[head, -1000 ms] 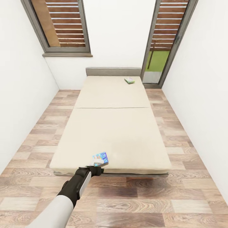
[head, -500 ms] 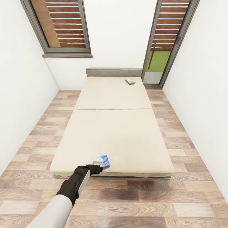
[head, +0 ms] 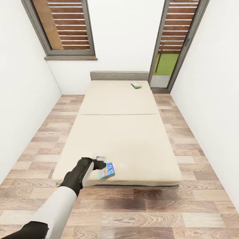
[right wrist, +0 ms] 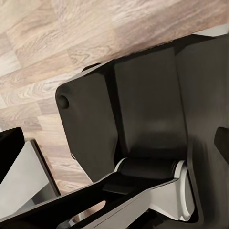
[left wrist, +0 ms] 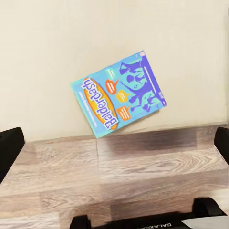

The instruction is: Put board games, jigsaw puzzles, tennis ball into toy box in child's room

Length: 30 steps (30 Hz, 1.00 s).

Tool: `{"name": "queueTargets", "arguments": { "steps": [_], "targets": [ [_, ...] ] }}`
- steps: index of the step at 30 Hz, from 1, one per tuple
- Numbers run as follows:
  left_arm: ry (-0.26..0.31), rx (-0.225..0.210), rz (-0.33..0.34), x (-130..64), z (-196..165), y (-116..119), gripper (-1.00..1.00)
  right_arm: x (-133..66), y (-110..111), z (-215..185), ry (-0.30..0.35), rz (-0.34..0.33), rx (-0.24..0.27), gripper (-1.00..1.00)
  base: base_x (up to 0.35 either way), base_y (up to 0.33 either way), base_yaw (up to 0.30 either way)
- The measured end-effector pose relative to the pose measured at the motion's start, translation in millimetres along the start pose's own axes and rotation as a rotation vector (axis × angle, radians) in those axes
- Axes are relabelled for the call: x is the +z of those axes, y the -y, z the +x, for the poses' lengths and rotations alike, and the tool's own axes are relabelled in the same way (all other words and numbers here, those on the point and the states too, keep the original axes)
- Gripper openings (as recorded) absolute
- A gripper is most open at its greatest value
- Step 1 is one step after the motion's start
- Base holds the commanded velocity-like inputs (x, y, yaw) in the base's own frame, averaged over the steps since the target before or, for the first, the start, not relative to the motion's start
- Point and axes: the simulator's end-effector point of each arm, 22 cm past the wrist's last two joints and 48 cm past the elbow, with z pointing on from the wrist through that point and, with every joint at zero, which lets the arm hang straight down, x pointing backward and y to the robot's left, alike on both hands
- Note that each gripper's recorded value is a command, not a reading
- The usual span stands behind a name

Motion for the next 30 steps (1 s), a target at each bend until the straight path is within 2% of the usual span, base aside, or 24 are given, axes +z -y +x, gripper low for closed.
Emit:
{"name": "queueTargets", "arguments": {
  "steps": [2, 6, 30],
  "targets": [
    [0.011, 0.003, 0.0, -4.4, -17.9, 0.7, 1.0, 0.0, 0.0, -1.1, 0.005, 0.0, -0.003, 1.0, 0.0, 0.0, 0.0],
    [0.017, 0.006, -0.002, -7.2, -28.5, 0.5, 1.0, 0.0, 0.0, -1.6, 0.008, 0.0, -0.005, 1.0, 0.0, 0.0, 0.0],
    [0.025, 0.01, -0.006, -7.8, -32.4, -1.9, 1.0, 0.4, -0.6, -3.0, 0.014, 0.0, 0.003, 1.0, 0.0, 0.0, 0.0]
  ]
}}
